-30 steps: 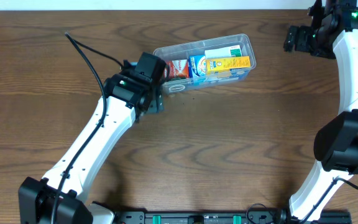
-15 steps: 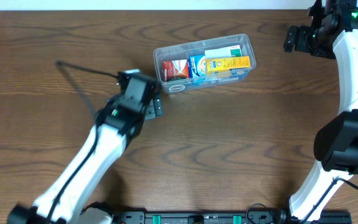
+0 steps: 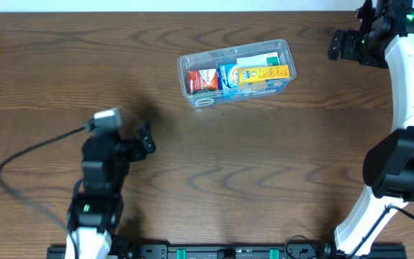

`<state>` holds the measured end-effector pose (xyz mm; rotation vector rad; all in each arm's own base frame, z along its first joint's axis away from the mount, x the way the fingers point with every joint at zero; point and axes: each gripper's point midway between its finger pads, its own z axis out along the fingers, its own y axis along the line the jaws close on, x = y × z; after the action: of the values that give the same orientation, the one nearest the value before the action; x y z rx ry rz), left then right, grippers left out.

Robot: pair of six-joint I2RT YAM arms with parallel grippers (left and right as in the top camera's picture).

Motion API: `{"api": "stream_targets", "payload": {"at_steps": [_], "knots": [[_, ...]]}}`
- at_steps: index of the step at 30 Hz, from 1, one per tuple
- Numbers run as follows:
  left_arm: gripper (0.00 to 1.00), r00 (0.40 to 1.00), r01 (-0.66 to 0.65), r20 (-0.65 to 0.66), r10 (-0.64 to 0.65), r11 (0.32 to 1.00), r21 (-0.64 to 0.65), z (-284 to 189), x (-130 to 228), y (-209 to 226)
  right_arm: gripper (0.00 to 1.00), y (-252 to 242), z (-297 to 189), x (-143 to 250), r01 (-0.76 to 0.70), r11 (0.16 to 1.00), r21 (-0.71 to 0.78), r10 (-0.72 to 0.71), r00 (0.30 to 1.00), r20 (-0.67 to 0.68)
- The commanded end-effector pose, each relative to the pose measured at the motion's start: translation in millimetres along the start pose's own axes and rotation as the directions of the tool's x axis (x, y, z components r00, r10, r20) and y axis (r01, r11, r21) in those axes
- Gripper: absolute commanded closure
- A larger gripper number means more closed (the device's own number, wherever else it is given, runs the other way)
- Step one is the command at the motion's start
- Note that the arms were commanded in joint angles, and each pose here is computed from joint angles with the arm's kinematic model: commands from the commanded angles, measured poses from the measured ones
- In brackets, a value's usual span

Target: Pack container

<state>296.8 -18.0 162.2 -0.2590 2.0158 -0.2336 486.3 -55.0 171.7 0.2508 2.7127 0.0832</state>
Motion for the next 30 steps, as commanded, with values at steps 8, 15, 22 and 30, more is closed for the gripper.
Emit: {"api": "stream_targets", "payload": {"at_steps": [8,15,22,30], "knots": [[0.02,0.982,-0.072,0.180,0.059,0.995,0.070,-35,4,8,0.01,2,-4,-4,-0.009,1.000,-0.003,0.009,1.000,0.013],[0.02,0.954,-0.139,0.277,0.113,0.987,0.076,-37,17,11,0.01,2,-4,-4,-0.009,1.000,-0.003,0.009,1.000,0.013],[0.02,0.953,-0.149,0.275,0.124,0.986,0.073,-30,41,18,0.01,2,-4,-4,-0.009,1.000,-0.003,0.009,1.000,0.013],[0.02,0.960,-0.150,0.249,0.132,0.987,0.056,-32,49,23,0.01,2,-4,-4,-0.009,1.000,-0.003,0.009,1.000,0.013]]}}
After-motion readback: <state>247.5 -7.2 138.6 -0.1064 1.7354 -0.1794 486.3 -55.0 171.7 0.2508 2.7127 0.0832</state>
